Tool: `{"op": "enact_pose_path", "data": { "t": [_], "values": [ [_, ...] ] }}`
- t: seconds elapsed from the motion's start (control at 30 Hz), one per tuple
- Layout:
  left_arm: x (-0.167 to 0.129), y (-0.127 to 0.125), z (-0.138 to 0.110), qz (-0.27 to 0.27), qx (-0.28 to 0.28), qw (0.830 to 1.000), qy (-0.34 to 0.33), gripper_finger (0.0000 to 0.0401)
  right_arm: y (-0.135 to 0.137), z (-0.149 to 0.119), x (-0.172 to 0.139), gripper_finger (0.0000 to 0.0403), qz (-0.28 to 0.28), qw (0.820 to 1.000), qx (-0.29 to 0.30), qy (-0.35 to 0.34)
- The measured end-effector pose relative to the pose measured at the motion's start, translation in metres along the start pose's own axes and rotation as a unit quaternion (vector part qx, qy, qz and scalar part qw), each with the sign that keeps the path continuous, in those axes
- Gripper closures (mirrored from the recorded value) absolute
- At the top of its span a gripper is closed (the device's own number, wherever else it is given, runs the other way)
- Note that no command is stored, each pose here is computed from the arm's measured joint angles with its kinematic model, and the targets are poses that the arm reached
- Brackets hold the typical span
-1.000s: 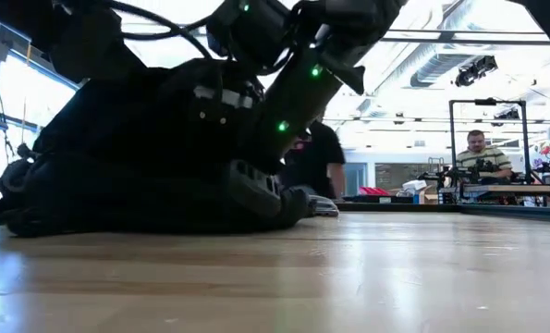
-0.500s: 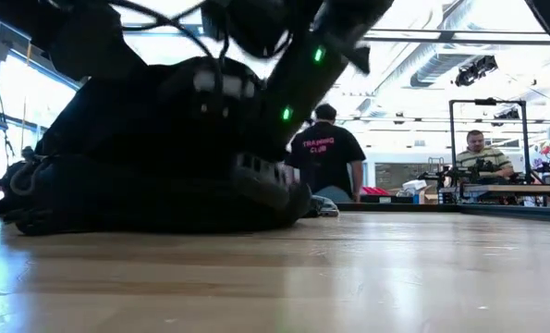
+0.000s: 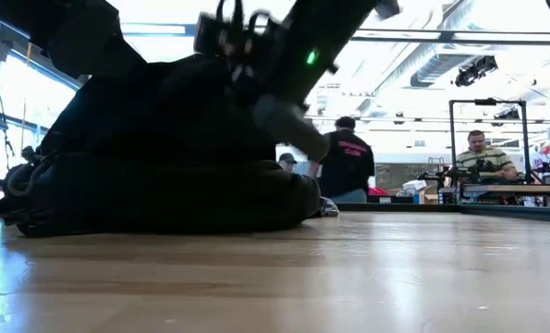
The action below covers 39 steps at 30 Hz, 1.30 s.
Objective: Unpack backpack
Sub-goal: Remove the transparent zip bag from the backpack
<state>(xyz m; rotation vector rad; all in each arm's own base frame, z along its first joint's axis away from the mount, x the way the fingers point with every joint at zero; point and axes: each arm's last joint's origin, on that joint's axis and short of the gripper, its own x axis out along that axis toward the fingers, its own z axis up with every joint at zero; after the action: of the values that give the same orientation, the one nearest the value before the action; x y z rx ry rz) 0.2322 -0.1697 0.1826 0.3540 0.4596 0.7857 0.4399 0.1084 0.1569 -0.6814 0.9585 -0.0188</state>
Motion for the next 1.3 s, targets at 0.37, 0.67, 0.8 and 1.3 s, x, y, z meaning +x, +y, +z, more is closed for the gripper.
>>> {"op": "enact_pose_path", "data": {
  "t": [0.37,0.67,0.8,1.3],
  "values": [
    [-0.013,0.001,0.021,0.016,-0.008,0.996,-0.083,0.0401,-0.046,-0.02,0.025,0.0201,0.022,0.997,0.079,0.008],
    [-0.022,-0.001,0.027,0.015,0.003,0.993,-0.113,0.0401,-0.051,-0.03,0.034,0.012,0.059,0.997,0.037,0.023],
    [-0.024,-0.001,0.027,0.013,0.003,0.993,-0.114,0.0401,-0.044,-0.033,0.036,0.0114,0.071,0.997,0.003,0.04],
    [-0.027,-0.002,0.024,0.001,0.014,0.995,-0.1,0.0401,-0.042,-0.048,0.084,0.0311,0.02,0.991,0.12,0.054]
  ]
}}
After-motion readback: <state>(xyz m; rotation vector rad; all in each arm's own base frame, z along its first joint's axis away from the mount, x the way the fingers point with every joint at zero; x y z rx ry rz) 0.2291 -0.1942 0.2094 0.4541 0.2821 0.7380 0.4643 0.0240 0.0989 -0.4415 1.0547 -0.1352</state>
